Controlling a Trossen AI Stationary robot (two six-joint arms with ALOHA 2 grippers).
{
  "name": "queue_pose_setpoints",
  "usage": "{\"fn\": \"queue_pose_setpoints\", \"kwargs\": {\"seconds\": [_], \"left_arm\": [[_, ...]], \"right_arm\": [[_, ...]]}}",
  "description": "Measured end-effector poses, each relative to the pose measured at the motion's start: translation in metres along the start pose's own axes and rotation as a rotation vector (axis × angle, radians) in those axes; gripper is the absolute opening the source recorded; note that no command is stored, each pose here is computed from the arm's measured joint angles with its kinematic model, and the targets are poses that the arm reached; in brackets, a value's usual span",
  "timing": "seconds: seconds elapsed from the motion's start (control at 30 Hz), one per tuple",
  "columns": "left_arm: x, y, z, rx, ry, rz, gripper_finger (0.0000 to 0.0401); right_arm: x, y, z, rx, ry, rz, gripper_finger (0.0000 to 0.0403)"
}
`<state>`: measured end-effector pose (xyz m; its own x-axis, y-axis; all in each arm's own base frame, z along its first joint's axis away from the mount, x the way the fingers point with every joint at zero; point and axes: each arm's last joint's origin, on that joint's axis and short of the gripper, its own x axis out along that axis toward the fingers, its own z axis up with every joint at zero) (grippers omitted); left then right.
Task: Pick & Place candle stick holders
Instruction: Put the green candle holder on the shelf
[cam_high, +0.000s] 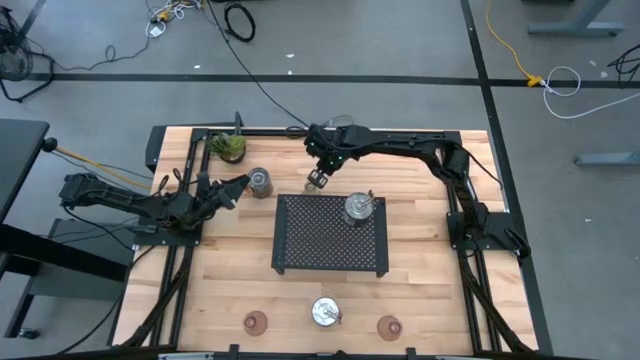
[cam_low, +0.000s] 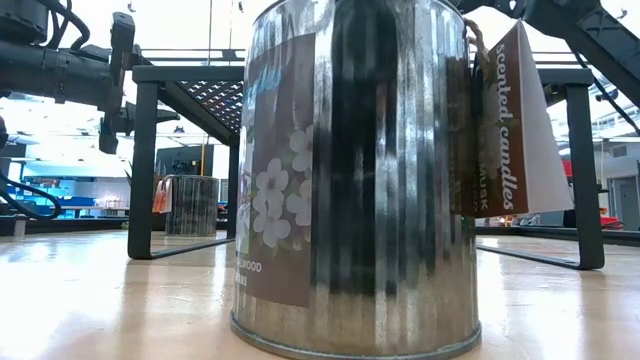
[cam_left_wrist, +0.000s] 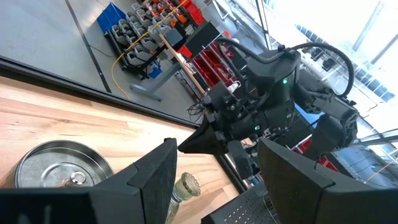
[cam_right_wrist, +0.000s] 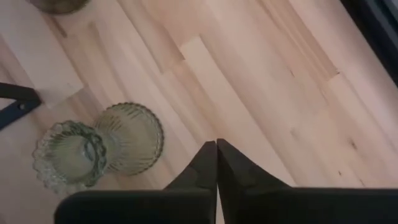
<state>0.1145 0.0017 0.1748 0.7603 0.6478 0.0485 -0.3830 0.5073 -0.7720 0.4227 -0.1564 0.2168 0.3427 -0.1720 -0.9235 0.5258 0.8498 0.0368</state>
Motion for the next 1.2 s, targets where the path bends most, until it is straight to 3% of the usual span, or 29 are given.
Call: {"fn": "queue_pose_setpoints", "kwargs": {"seconds": [0.17, 0.37, 0.73, 0.9, 1.2], "left_arm": [[0.0, 0.0, 0.0, 0.0, 0.0, 0.0, 0.0227], [0.0, 0.0, 0.0, 0.0, -0.001, 0.001, 0.0227], [0.0, 0.0, 0.0, -0.001, -0.002, 0.003, 0.0227], [0.0, 0.0, 0.0, -0.001, -0.004, 0.005, 0.0227], [0.0, 0.0, 0.0, 0.0, -0.007, 0.007, 0.0227]], "right_arm": [[-0.001, 0.001, 0.001, -0.004, -0.007, 0.022, 0.0032], [-0.008, 0.004, 0.001, -0.013, 0.017, 0.206, 0.0083], [-0.011, 0.023, -0.004, -0.031, 0.023, 0.221, 0.017], [-0.011, 0.035, -0.006, -0.068, -0.005, 0.153, 0.018], [-0.009, 0.036, -0.003, -0.042, -0.034, 0.148, 0.0166]]}}
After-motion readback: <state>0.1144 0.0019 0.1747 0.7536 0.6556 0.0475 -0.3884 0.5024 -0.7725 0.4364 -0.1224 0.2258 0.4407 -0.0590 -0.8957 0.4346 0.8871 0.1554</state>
